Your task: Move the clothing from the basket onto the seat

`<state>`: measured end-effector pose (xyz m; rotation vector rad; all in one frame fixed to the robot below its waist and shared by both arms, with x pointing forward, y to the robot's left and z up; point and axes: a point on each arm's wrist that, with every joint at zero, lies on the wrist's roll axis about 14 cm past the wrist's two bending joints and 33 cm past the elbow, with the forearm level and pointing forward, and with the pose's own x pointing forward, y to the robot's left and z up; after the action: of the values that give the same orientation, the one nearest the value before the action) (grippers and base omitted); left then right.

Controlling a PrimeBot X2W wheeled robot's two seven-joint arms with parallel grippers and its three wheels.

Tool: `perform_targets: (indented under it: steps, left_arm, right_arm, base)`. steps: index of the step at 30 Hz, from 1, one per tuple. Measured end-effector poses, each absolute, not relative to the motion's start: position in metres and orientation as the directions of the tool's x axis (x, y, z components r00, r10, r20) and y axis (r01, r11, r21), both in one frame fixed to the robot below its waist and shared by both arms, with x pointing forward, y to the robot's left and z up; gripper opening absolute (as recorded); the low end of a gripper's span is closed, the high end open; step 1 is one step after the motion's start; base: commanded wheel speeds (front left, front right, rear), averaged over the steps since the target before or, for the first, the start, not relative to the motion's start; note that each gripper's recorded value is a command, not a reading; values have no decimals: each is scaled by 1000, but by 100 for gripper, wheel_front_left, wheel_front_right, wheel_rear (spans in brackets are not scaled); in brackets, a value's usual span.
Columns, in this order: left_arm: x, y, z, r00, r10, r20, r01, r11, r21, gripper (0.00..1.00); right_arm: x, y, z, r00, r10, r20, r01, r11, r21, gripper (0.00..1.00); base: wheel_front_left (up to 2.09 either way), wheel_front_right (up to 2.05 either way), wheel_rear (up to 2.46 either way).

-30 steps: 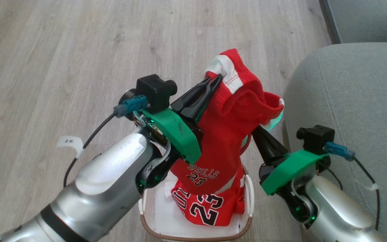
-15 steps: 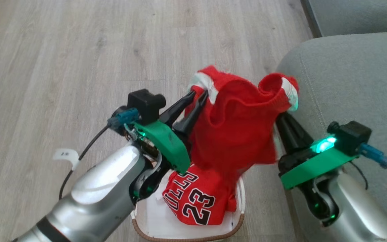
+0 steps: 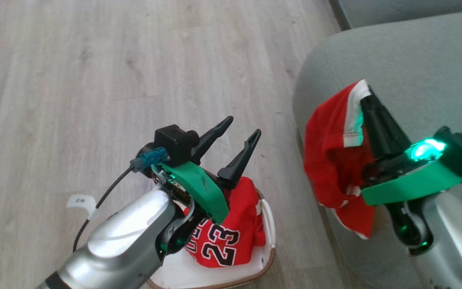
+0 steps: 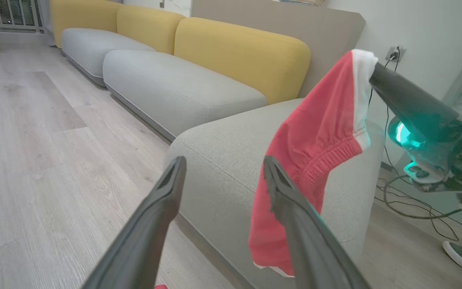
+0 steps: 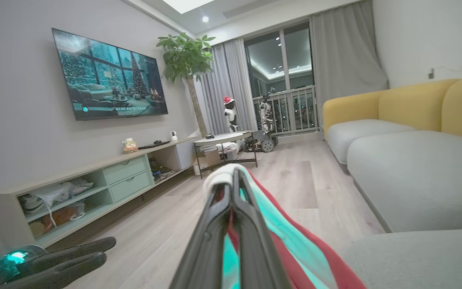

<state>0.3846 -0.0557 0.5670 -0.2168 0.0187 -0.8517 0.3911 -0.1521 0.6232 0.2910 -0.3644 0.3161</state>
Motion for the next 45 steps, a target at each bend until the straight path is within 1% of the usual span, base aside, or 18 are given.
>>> perform_targets:
  steps: [7, 12, 17, 23, 27, 30, 35, 40, 45]
  left_arm:
    - [372, -91, 569, 569, -818, 89, 815, 546, -192, 100]
    - [365, -111, 572, 508, -855, 106, 855, 486, -180, 100]
    - [357, -130, 573, 450, -886, 117, 886, 426, -181, 100]
    - [351, -149, 572, 399, -909, 124, 910, 376, -173, 100]
    - [348, -156, 572, 380, -916, 127, 919, 358, -168, 100]
    - [345, -159, 572, 370, -920, 127, 922, 348, -167, 100]
    - [344, -160, 570, 365, -923, 123, 924, 343, -169, 100]
    - [347, -158, 564, 369, -922, 114, 920, 346, -184, 100]
    - [353, -155, 556, 377, -921, 99, 913, 351, -206, 100]
  right_arm:
    - [371, -197, 648, 877, 153, 455, -245, 958, 151, 0]
    - [351, -224, 654, 878, 93, 469, -167, 979, 118, 0]
    - [335, -240, 665, 867, 49, 496, -110, 989, 95, 0]
    - [316, -255, 678, 850, 5, 527, -50, 996, 70, 0]
    - [305, -262, 674, 858, -22, 513, -13, 998, 64, 0]
    - [299, -266, 679, 849, -36, 528, 7, 998, 56, 0]
    - [296, -268, 685, 843, -40, 536, 17, 999, 49, 0]
    - [303, -273, 688, 843, -43, 536, 28, 999, 36, 0]
    - [325, -284, 714, 824, -16, 566, 31, 999, -16, 0]
  base:
    - [0, 0, 0]
    - [0, 0, 0]
    - [0, 0, 0]
    - [0, 0, 0]
    - [0, 0, 0]
    - [0, 0, 0]
    - [0, 0, 0]
    - [0, 0, 0]
    - [0, 0, 0]
